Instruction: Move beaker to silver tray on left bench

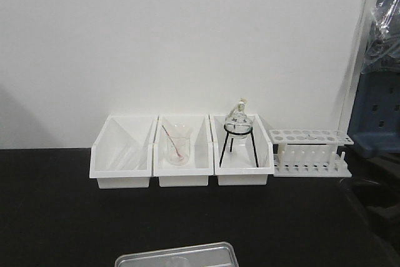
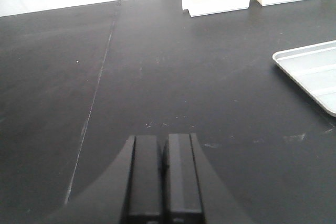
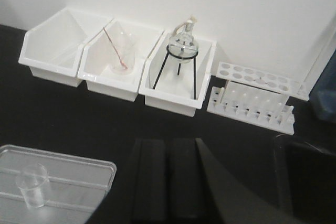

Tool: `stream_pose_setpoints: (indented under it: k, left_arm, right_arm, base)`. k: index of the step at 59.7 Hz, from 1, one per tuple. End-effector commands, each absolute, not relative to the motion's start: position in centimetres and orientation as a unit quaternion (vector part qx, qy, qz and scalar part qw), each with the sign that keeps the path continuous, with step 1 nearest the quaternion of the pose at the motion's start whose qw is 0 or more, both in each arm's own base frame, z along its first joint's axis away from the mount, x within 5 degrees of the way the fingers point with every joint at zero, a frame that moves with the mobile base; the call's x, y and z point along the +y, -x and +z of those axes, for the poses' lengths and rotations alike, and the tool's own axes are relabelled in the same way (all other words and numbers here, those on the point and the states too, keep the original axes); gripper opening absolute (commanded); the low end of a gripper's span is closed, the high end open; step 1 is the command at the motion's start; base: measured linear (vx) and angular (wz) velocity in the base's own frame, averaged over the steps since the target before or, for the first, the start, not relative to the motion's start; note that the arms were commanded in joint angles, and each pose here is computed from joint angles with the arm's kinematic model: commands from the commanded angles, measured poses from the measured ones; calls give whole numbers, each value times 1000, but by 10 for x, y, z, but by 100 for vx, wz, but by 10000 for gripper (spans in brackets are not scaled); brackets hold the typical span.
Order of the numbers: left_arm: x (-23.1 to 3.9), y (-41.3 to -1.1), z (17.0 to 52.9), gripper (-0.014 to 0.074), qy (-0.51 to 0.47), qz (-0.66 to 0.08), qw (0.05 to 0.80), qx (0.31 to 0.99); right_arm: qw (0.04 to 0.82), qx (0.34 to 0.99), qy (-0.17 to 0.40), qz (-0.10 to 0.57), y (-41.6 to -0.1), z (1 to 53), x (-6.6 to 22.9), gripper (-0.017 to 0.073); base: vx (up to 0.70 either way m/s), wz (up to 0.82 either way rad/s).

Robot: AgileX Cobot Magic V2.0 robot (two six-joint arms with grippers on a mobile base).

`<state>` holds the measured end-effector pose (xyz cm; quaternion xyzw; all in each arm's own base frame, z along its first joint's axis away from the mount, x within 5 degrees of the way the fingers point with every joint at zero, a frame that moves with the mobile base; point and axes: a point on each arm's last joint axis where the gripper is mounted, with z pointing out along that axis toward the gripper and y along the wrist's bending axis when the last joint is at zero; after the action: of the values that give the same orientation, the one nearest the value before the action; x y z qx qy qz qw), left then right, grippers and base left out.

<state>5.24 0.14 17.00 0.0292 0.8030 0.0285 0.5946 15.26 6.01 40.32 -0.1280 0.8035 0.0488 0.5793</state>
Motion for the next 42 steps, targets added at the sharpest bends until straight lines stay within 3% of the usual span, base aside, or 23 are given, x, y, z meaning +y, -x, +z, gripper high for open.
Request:
stream_pose_setpoints:
  k: [1, 24, 32, 42]
  left_arm:
    - [1, -54, 170, 1, -31, 25, 619, 784]
    - [1, -54, 170, 1, -31, 25, 619, 784]
    - [1, -54, 170, 1, -31, 25, 619, 784]
    - [1, -54, 170, 1, -31, 25, 619, 784]
  right_arm:
    - [638, 757, 125, 60, -130, 428, 47, -11]
    - [713, 691, 101, 63, -68, 447, 9, -11]
    - [679, 721, 126, 63, -68, 410, 12, -11]
    - [662, 720, 171, 119, -62, 337, 24, -11]
  base:
    - [0, 0]
    - [0, 0]
    - [0, 0]
    - [0, 0]
